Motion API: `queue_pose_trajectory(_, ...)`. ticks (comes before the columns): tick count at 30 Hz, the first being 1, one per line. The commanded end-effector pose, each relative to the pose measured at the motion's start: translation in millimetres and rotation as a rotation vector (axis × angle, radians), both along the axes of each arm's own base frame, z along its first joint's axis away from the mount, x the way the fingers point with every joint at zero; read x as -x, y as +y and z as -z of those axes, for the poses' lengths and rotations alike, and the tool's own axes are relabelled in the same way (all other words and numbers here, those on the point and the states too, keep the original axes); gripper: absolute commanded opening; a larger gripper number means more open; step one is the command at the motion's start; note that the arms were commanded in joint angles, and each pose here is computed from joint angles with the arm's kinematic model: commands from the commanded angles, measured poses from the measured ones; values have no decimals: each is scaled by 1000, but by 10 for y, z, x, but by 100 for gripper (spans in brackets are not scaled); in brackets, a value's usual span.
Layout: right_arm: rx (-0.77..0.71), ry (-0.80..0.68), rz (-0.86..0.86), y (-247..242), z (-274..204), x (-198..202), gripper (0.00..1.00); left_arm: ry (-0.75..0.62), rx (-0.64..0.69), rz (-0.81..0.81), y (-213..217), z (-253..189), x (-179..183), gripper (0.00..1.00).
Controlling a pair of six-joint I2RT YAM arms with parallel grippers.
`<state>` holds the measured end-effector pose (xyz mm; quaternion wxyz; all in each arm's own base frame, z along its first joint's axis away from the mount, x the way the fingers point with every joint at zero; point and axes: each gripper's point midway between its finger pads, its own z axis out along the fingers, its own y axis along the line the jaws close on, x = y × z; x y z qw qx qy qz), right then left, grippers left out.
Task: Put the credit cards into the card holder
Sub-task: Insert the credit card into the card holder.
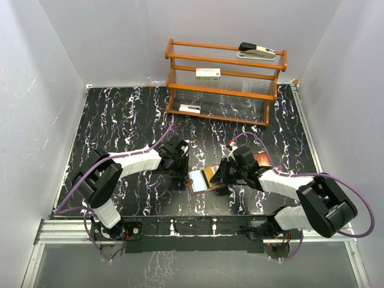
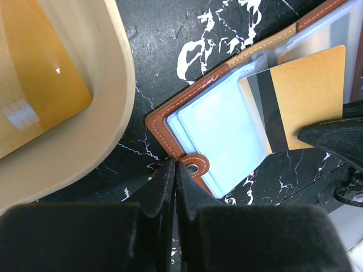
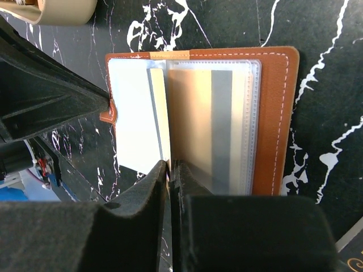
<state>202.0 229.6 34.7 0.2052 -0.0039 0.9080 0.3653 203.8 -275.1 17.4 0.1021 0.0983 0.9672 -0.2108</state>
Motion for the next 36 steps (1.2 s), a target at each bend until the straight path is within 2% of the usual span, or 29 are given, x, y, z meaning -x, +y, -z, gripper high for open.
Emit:
queue_pose_trajectory(1, -31, 21, 33, -15, 51, 60, 7, 15, -43, -11, 116, 98, 63, 0)
queue_pose_trajectory(9, -27, 35, 53, -28, 43, 56, 12, 23, -12, -16, 62, 74, 73, 0)
queue_pose_trajectory(22, -41, 71, 54, 50, 93, 69, 13, 34, 3, -18, 38, 97, 91, 0)
queue_pose_trajectory(25, 21, 76, 59, -11, 112, 50, 18, 35, 2, -18, 38, 99, 89, 0)
queue_pose_trajectory(28, 125, 62, 69, -143, 62, 2, 31, 35, -6, -21, 58, 117, 96, 0)
queue_pose_trajectory(30, 181, 51, 80, -214, -4, -37, 37, 37, -7, -19, 61, 126, 101, 0)
queue_pose_trajectory(36, 241, 25, 78, -256, -101, -149, 41, 35, -3, -13, 48, 130, 95, 0)
